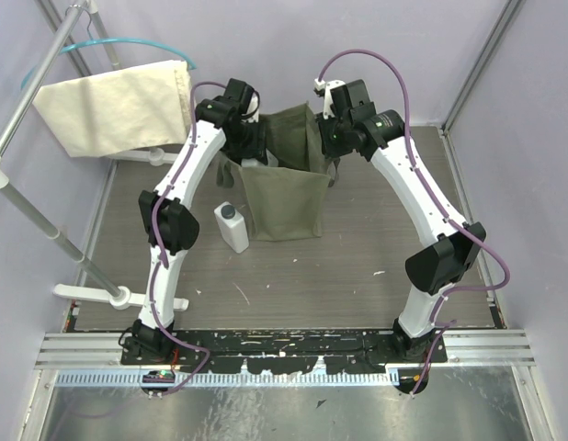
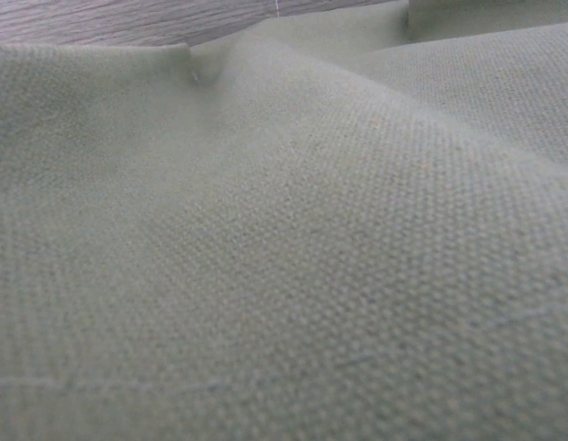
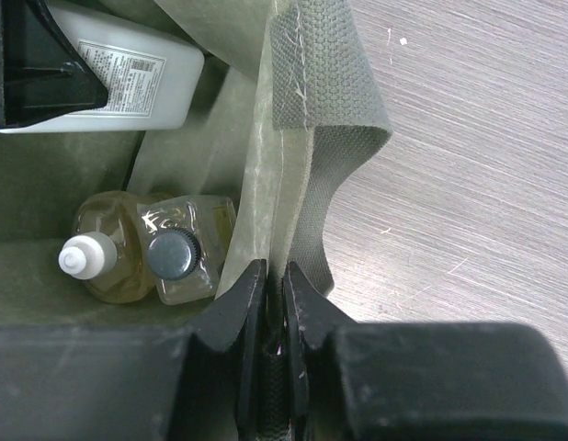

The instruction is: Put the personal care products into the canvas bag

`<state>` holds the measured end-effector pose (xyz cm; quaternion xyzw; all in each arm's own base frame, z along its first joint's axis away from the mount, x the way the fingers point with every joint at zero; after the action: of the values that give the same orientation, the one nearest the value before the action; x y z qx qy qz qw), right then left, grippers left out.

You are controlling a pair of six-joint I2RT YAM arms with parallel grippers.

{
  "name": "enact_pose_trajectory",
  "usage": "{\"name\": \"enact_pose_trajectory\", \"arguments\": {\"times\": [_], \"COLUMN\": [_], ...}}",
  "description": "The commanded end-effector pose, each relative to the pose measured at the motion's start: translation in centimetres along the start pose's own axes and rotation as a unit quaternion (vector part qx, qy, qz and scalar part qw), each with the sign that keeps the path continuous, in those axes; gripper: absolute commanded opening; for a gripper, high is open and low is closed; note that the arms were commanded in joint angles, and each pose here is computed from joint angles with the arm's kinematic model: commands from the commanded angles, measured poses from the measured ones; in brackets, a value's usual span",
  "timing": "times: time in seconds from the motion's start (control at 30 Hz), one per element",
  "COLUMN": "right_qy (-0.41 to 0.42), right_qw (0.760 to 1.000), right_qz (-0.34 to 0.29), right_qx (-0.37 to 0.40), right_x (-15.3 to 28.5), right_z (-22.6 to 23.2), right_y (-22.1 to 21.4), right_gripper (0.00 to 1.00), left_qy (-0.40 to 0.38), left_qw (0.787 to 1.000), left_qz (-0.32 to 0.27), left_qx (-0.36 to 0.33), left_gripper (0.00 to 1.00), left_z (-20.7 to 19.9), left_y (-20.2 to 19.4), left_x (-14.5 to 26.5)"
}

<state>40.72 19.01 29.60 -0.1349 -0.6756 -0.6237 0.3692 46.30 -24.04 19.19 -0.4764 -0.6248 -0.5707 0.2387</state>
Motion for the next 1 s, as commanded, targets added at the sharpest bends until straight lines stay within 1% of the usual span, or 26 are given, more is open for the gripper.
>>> {"name": "enact_pose_trajectory", "arguments": {"times": [0.0,0.37,0.57,0.73,0.83,0.9,0.93,0.97], "right_qy": [0.008,0.007,0.002,0.002,0.002,0.002,0.002,0.002], "right_qw": [1.0,1.0,1.0,1.0,1.0,1.0,1.0,1.0], "right_qz": [-0.008,0.002,0.011,0.016,0.016,0.018,0.019,0.019], "right_qx": [-0.002,0.007,0.013,0.016,0.017,0.018,0.018,0.018], "right_x": [-0.4,-1.4,-1.9,-2.3,-2.5,-2.6,-2.6,-2.6], "right_z": [0.5,0.4,0.2,0.1,0.2,0.2,0.2,0.2], "right_y": [0.4,-0.1,-0.5,-0.6,-0.6,-0.6,-0.6,-0.6], "right_gripper": [0.18,0.19,0.19,0.19,0.19,0.19,0.19,0.19], "left_qy": [-0.006,0.017,0.028,0.037,0.037,0.038,0.037,0.036], "left_qw": [1.0,1.0,0.999,0.999,0.999,0.999,0.999,0.999], "left_qz": [-0.019,0.02,0.037,0.035,0.032,0.029,0.028,0.025], "left_qx": [-0.003,-0.013,-0.015,-0.016,-0.016,-0.015,-0.016,-0.016], "left_gripper": [0.32,0.29,0.29,0.31,0.37,0.45,0.52,0.63], "left_z": [-0.4,-0.5,-0.4,-0.1,-0.1,-0.1,-0.1,-0.2], "left_y": [0.9,-1.6,-2.6,-2.5,-2.4,-2.2,-2.2,-2.1], "left_x": [-0.8,-5.2,-6.5,-6.5,-6.3,-6.1,-6.0,-5.9]}}
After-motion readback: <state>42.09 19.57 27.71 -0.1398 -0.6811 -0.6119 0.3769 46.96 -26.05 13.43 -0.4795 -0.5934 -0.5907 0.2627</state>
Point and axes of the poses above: each gripper's point midway between its finger pads, its own x axis back along the fingers, its own z axis along the line the jaws close on, y = z × x, the point moved 1 cm from there along x, back along the fingers, and after that the axes turned 3 degrees about -x, right-handed, at the moved point
